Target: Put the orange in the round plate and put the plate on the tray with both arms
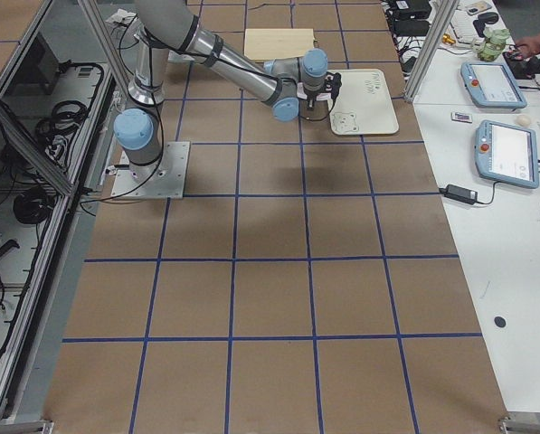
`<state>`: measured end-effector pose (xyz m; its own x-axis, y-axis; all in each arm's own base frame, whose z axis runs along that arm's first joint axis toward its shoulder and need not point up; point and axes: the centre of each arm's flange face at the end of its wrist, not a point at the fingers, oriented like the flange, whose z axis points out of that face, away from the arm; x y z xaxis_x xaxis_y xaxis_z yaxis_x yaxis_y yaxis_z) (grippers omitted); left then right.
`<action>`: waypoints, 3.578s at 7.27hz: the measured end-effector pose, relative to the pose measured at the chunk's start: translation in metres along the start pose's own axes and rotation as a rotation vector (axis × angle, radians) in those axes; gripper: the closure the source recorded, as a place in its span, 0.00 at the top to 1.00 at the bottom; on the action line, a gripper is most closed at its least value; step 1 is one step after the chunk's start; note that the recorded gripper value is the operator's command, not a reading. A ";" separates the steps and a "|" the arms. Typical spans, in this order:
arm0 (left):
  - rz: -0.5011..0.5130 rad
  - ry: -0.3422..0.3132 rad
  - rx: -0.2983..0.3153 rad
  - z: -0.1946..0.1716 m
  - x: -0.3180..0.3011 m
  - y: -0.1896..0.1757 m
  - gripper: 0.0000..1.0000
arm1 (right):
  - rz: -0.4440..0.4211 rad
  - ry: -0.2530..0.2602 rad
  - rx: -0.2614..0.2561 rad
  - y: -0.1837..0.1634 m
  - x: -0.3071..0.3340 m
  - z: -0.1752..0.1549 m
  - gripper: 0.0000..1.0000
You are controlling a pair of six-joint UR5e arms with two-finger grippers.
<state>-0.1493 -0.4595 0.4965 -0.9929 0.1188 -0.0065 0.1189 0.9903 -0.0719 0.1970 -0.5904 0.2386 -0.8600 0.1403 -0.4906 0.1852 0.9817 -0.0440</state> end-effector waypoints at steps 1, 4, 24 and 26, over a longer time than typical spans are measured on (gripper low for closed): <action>-0.001 0.000 -0.003 0.001 0.000 0.000 1.00 | 0.017 -0.009 0.030 -0.023 -0.008 -0.006 0.00; -0.004 0.001 -0.020 0.003 -0.002 0.001 1.00 | 0.069 -0.037 0.112 -0.121 -0.021 0.010 0.00; -0.016 0.005 -0.084 0.008 -0.003 0.007 1.00 | -0.121 0.491 0.024 -0.003 -0.076 -0.261 1.00; -0.016 0.005 -0.084 0.007 -0.004 0.007 1.00 | -0.187 0.532 -0.009 0.052 -0.104 -0.294 1.00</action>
<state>-0.1447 -0.4533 0.4886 -0.9947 0.1028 -0.0010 0.1028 0.9946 0.0118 0.1558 -0.5157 0.5433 -0.9995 0.0072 0.0313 0.0047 0.9968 -0.0798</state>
